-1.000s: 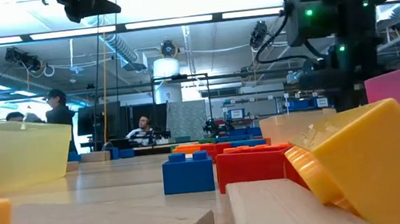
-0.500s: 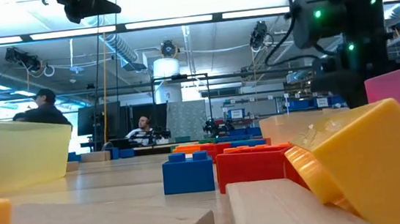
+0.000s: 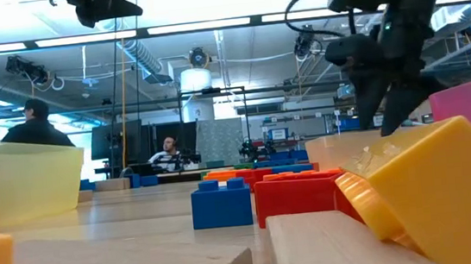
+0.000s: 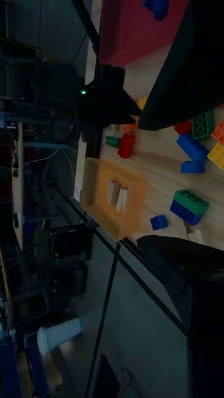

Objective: Sort blocks by size
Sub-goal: Put the large yellow game piece into the yellow bin

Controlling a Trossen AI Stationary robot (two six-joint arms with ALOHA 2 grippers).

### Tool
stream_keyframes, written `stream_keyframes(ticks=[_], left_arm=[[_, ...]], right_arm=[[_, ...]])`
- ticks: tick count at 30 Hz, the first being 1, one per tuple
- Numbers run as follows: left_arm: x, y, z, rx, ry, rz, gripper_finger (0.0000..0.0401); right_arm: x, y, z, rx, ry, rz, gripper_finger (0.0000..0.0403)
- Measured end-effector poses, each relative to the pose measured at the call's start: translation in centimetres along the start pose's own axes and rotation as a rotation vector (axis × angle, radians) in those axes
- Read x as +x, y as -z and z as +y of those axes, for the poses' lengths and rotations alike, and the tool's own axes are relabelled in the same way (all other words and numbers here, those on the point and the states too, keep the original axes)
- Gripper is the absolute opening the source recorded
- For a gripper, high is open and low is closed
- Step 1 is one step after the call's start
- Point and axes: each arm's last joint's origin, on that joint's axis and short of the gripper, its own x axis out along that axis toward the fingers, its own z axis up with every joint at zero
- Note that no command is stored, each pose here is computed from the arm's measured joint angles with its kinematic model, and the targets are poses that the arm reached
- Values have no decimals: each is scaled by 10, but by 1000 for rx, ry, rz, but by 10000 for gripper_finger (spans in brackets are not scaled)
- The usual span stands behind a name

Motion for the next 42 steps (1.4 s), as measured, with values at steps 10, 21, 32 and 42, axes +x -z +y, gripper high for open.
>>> stream_keyframes(ticks=[10, 21, 32, 42], left_arm=[[0, 0, 0, 0, 0, 0, 296], [0, 0, 0, 1, 0, 0, 296], [0, 0, 0, 1, 0, 0, 296], [0, 0, 0, 1, 0, 0, 296]], right_arm=[[27, 4, -2, -63, 128, 58, 280], [33, 6, -10, -84, 199, 88, 297], [31, 11, -10, -84, 155, 232, 263], [30, 14, -12, -70, 163, 301, 166]])
